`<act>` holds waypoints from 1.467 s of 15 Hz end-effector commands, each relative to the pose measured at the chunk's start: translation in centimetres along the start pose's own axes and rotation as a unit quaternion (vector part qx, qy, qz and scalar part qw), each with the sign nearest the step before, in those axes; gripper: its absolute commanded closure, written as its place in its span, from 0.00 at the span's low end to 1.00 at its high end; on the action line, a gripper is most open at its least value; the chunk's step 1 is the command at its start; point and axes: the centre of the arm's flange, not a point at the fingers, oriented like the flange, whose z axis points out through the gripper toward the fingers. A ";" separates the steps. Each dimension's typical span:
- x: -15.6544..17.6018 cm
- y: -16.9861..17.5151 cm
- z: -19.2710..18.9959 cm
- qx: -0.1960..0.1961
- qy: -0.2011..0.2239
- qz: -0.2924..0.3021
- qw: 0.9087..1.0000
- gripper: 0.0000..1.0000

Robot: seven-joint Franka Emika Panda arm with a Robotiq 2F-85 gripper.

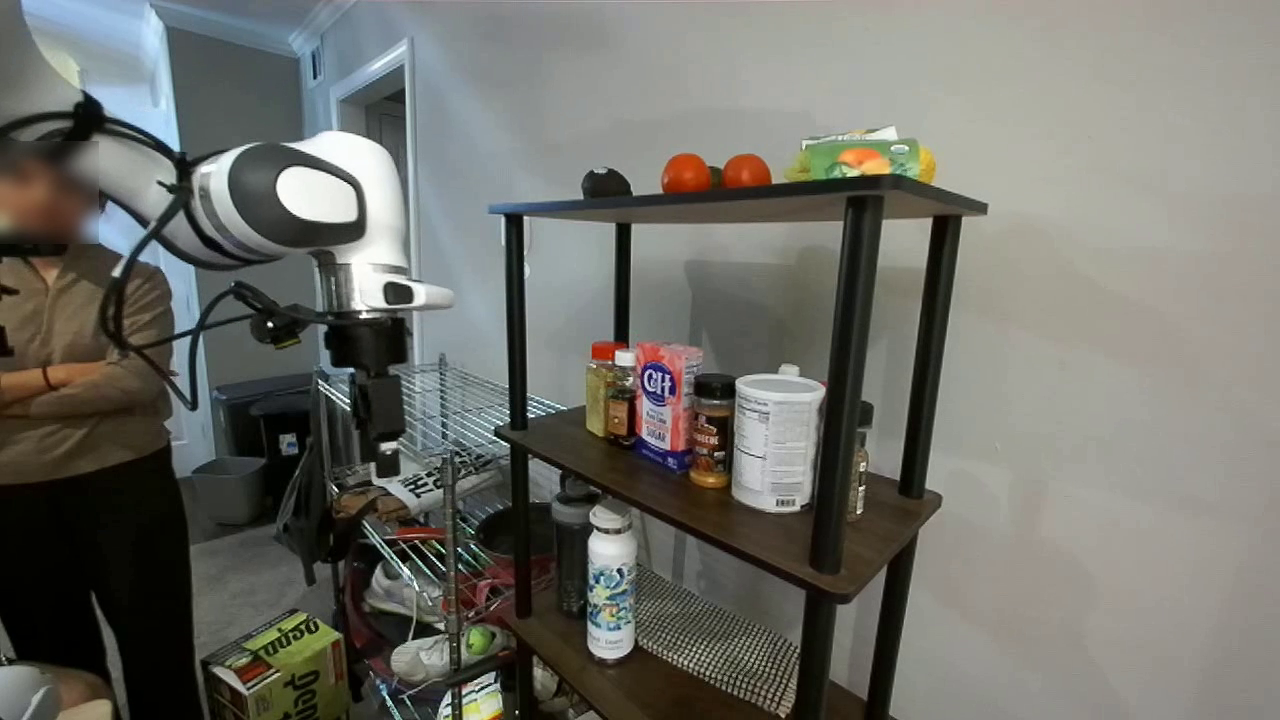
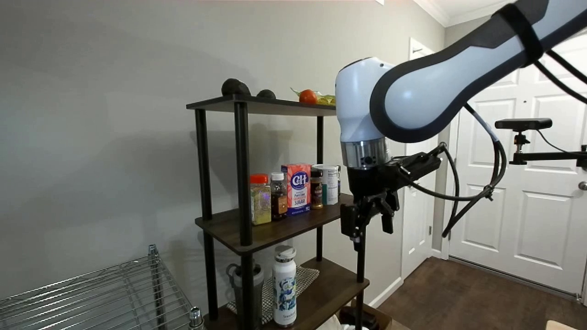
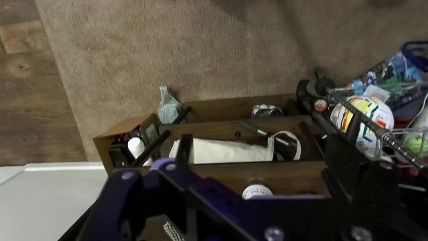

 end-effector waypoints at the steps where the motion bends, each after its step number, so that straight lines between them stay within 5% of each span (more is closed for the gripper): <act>1: 0.1 -1.8 1.8 -0.026 0.062 0.044 0.997 0.00; 8: 1.2 -3.7 3.4 -0.131 0.146 0.122 0.973 0.00; 13: 2.2 -4.3 3.1 -0.216 0.183 0.176 0.943 0.00; 18: 3.2 -6.2 2.5 -0.321 0.184 0.204 0.907 0.00; 22: 3.5 -7.7 2.8 -0.378 0.174 0.201 0.887 0.00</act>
